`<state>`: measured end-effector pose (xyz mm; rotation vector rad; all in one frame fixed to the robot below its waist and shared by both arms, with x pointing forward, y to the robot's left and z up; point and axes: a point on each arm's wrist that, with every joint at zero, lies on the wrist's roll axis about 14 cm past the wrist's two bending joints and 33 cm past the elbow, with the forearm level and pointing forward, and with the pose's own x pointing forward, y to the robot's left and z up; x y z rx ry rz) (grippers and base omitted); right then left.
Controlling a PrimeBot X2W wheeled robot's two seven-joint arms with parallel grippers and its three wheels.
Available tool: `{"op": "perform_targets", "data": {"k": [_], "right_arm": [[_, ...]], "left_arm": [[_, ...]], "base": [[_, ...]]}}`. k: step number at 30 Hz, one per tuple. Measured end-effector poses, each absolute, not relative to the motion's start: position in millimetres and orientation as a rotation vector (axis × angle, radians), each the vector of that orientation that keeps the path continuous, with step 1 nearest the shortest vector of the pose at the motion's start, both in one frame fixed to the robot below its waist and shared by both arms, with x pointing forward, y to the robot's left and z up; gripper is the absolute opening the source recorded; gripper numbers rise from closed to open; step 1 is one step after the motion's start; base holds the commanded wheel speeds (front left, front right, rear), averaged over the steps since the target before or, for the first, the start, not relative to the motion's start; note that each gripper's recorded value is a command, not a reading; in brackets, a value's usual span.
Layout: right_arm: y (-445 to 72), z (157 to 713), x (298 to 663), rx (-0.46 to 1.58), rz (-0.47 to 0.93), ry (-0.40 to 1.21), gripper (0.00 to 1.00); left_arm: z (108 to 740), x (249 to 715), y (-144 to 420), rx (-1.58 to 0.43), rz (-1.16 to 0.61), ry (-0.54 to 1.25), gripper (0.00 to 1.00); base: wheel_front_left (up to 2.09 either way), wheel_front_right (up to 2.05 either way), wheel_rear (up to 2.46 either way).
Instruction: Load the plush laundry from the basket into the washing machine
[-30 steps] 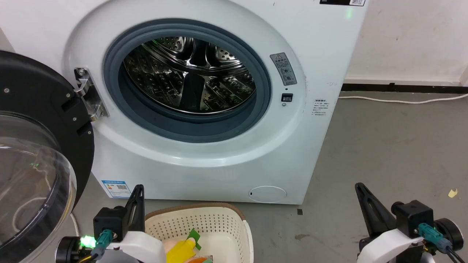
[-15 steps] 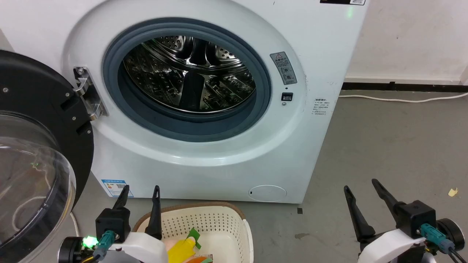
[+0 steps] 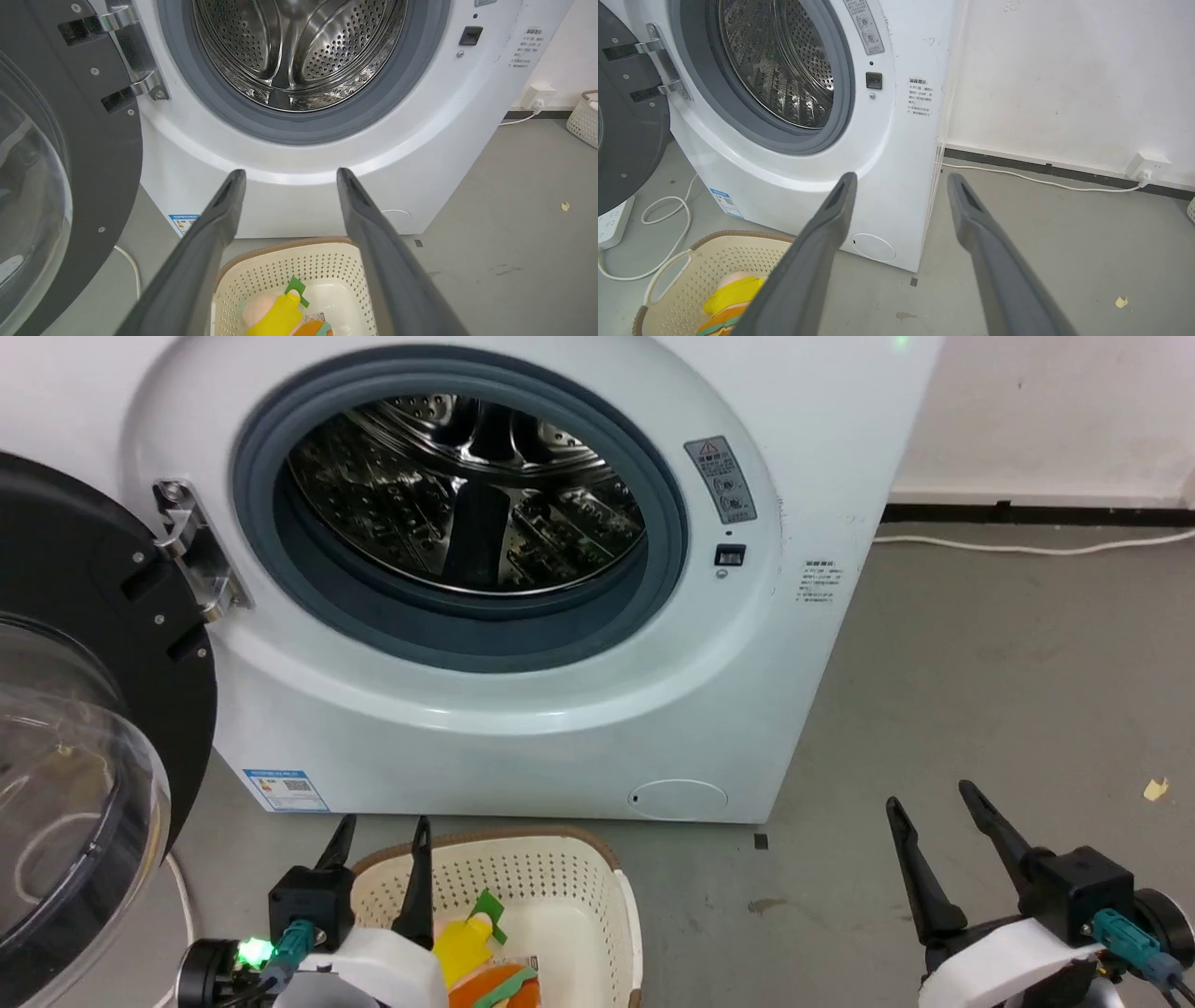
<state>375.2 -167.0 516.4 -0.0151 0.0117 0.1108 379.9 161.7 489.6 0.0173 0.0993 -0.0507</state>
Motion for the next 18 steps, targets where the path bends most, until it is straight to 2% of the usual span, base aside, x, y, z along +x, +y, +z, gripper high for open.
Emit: {"op": "perform_targets", "data": {"k": [18], "right_arm": [[-175, 486, 385, 0.029, 0.084, 0.078, 1.0]], "left_arm": [[409, 404, 145, 0.012, -0.133, 0.35, 1.0]], "base": [[0.0, 0.0, 0.0]]}}
